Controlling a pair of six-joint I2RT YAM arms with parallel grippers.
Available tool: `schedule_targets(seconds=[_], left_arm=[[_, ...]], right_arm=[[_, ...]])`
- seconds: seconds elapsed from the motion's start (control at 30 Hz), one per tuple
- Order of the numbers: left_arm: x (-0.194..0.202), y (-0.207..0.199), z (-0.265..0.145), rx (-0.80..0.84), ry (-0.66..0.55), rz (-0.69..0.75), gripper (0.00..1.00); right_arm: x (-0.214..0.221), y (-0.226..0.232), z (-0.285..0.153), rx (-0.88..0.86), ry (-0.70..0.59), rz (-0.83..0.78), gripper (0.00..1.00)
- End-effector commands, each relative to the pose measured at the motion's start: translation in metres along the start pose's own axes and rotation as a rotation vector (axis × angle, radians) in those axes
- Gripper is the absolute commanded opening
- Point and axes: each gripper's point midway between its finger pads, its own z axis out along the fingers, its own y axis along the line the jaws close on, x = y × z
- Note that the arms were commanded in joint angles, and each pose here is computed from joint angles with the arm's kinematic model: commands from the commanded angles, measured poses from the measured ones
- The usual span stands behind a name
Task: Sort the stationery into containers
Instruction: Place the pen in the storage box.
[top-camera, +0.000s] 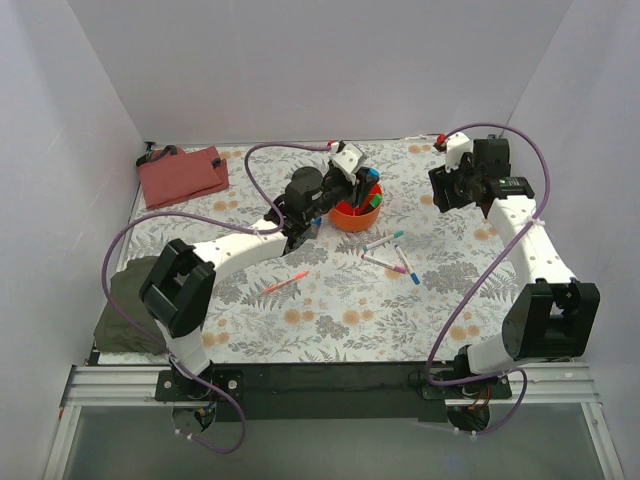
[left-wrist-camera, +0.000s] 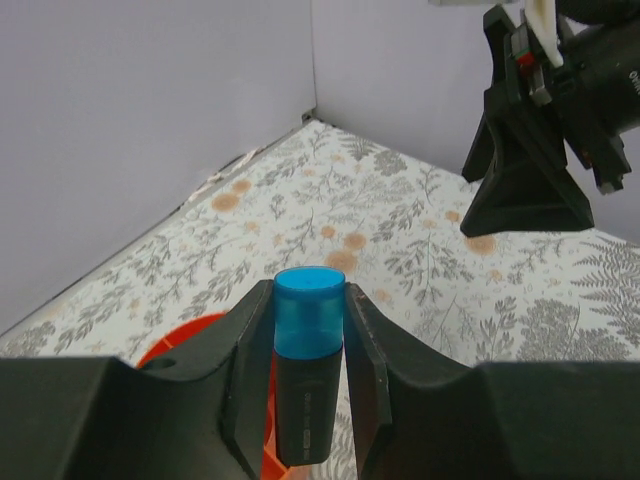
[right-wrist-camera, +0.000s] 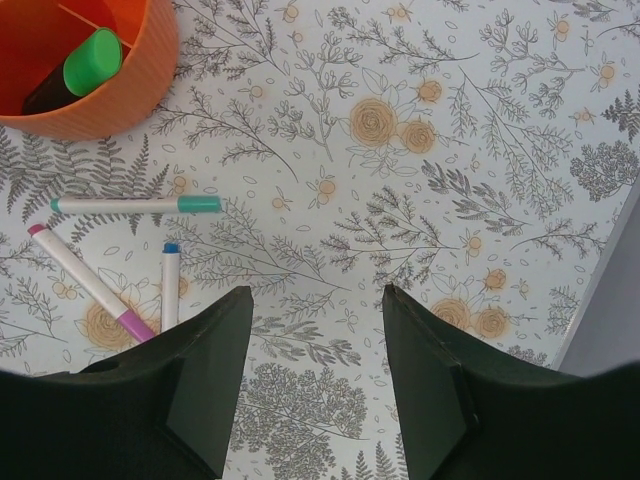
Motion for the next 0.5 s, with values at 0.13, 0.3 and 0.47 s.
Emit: schedule_targets(seconds=[0.13,0.3,0.47], left_arm=[[-0.028,0.007,0.030,-0.018,-0.221,0.036,0.00],[-0.010,0.010,0.041,-0.026,-0.204,0.053,0.00],[0.012,0.009,0.044,-0.017,-0.169,0.053,0.00]], right_arm=[[-0.017,-0.010,0.008,0.017,-0.043,-0.015,0.63],[-0.017,-0.009,0.013,0.001,-0.037,-0.014,0.63],[-0.014,-0.009,0.018,-0.006,-0.028,-0.015,0.62]])
